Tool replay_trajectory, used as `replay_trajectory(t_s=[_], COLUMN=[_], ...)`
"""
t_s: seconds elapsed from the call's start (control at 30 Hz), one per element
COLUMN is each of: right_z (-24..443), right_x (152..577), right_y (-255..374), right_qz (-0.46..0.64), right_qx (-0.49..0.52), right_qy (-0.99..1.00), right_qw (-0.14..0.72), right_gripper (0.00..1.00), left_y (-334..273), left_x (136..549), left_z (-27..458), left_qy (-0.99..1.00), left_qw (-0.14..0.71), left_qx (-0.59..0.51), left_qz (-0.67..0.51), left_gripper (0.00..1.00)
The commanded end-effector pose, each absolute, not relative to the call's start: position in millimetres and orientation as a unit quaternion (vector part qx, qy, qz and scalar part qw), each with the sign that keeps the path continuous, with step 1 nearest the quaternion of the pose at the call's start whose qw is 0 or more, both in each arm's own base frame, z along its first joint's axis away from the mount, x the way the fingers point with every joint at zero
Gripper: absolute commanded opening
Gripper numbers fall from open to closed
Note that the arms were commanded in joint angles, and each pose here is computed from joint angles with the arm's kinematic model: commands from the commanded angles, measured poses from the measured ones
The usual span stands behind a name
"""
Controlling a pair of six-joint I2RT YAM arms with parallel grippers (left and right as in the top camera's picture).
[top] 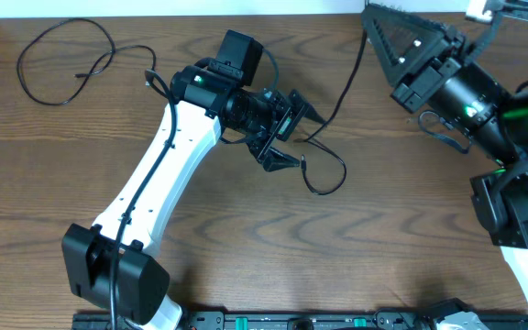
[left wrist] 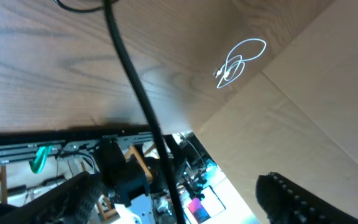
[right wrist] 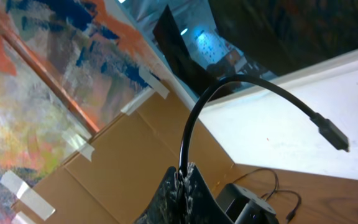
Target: Untangle cables
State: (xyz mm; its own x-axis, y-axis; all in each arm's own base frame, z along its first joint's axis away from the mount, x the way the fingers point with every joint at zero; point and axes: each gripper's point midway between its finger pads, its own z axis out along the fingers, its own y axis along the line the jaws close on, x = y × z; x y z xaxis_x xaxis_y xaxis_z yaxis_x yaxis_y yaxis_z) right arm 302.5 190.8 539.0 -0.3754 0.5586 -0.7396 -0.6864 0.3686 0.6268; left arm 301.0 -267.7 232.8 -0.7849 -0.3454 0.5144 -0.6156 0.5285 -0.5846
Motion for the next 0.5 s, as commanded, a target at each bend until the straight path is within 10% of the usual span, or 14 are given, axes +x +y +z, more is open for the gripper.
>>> replay_trajectory(t_s=[0.0,0.47], right_z=[554.0,549.7], right_x=[288.3,288.8], right_y=[180.8,180.9], right_qz=[0.558,0.557], right_qx=[-0.051,-0.047], right_qy=[0.597,0.605], right_qw=[0.573,0.567], right_gripper=[0.01,0.01], left_y=[-264.3,-271.5], left_x=[304.1,297.1], left_z=[226.9,236.4], left_qy=[-0.858,-0.844], left_qw=[0.168,0.199], left_qx=[0.296,0.288], left_qz=[0.385,0.406], left_gripper=[0.8,0.73])
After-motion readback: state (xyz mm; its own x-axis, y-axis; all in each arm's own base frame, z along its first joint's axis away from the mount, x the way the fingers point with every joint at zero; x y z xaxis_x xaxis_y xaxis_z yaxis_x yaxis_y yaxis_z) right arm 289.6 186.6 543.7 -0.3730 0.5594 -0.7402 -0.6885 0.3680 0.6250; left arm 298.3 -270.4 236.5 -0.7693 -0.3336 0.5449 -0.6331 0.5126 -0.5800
